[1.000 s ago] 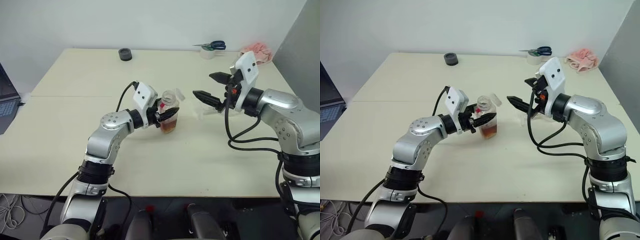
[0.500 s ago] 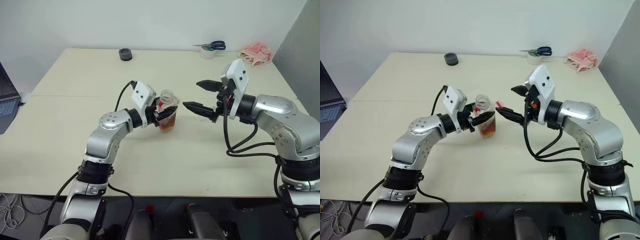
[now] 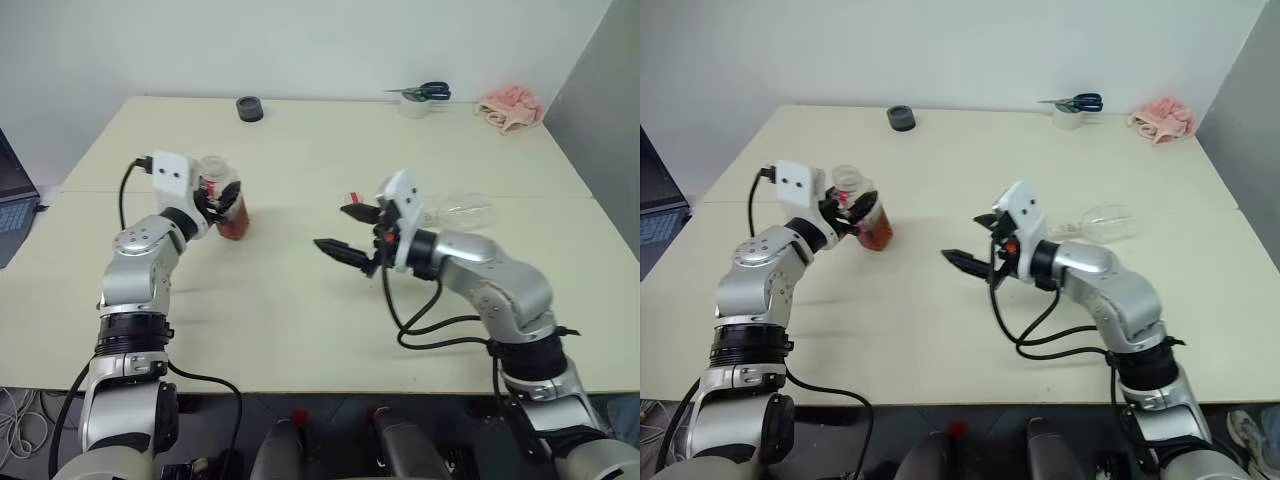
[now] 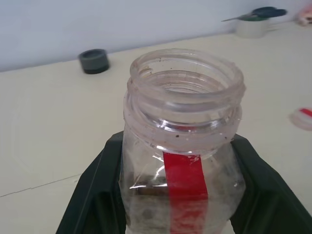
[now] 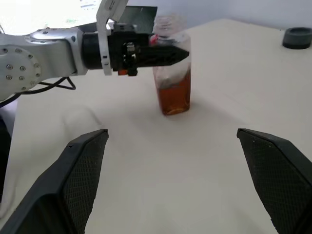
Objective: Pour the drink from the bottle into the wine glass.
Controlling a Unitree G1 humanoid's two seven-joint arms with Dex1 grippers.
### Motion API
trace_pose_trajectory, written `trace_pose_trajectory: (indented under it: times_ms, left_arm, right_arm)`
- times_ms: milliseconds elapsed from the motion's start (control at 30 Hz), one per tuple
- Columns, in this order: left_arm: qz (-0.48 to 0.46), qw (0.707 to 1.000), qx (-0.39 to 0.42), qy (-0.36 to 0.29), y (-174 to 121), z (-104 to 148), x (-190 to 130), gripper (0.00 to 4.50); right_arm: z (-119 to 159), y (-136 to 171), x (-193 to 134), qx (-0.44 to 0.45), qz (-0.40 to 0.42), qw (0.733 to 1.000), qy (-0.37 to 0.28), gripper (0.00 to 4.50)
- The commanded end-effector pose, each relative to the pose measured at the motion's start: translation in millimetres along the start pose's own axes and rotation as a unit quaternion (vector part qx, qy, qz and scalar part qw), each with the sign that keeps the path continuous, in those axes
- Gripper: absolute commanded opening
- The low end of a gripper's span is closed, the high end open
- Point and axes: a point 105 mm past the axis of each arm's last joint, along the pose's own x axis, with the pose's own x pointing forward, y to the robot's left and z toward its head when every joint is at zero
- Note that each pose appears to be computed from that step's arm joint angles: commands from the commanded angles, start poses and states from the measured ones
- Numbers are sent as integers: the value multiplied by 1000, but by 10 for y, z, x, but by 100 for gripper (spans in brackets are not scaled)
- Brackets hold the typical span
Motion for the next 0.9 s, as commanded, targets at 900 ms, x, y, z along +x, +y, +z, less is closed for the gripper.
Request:
trace_pose_trajectory:
  times_ms: [900]
  left_arm:
    - [136, 985, -102, -21, 510, -77, -149, 339]
  right_arm:
    - [118, -78, 112, -20, 2, 1000, -4, 450]
